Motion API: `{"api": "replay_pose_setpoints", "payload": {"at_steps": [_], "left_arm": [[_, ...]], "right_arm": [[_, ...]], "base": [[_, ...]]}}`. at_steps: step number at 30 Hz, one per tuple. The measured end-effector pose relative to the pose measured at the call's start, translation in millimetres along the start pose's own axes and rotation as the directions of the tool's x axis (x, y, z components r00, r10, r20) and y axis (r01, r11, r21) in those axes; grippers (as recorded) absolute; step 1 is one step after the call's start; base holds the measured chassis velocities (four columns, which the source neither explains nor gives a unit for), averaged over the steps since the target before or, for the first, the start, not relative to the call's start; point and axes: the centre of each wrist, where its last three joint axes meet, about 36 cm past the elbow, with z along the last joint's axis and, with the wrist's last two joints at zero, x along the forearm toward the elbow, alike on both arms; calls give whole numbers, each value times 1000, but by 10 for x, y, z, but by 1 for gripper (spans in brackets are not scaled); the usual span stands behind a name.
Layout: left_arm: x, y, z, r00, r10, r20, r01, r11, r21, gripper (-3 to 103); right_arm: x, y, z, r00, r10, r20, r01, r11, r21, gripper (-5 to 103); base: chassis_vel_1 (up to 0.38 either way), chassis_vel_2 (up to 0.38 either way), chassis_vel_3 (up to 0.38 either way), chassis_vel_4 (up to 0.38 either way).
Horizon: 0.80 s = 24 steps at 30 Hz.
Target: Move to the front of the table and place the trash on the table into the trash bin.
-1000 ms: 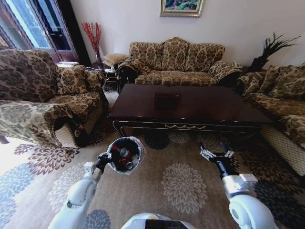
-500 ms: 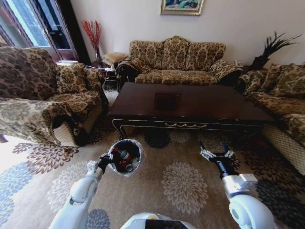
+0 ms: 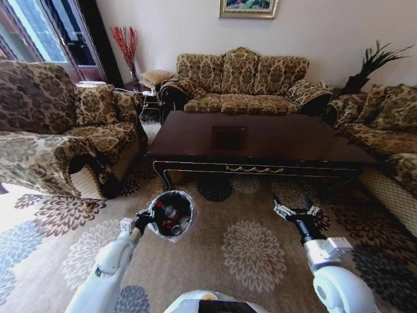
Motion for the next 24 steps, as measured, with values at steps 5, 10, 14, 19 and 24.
{"api": "replay_pose_setpoints", "payload": {"at_steps": [5,10,14,19,24], "left_arm": [[-112,110,21,998,15,-67,-16,1000,-15,1],[-213,187,8,994,23,-103,-25,1000,-17,1],[-334,275,-12,993,22,-118,-24,1000,-17,1],[-434,387,14,988,15,-151,-20,999,-29,1],[-519,545,107,978,24,-209,-25,1000,0,1]], "right_arm": [[0,0,0,1000,0,0,0,1000,0,100],[0,0,0,1000,0,0,0,1000,0,100],[0,0,0,1000,0,0,0,1000,0,100],[0,0,0,1000,0,0,0,1000,0,100],[0,0,0,1000,0,0,0,1000,0,100]], "base": [[0,0,0,0],[0,0,0,0],[0,0,0,0],[0,0,0,0],[0,0,0,0]]}}
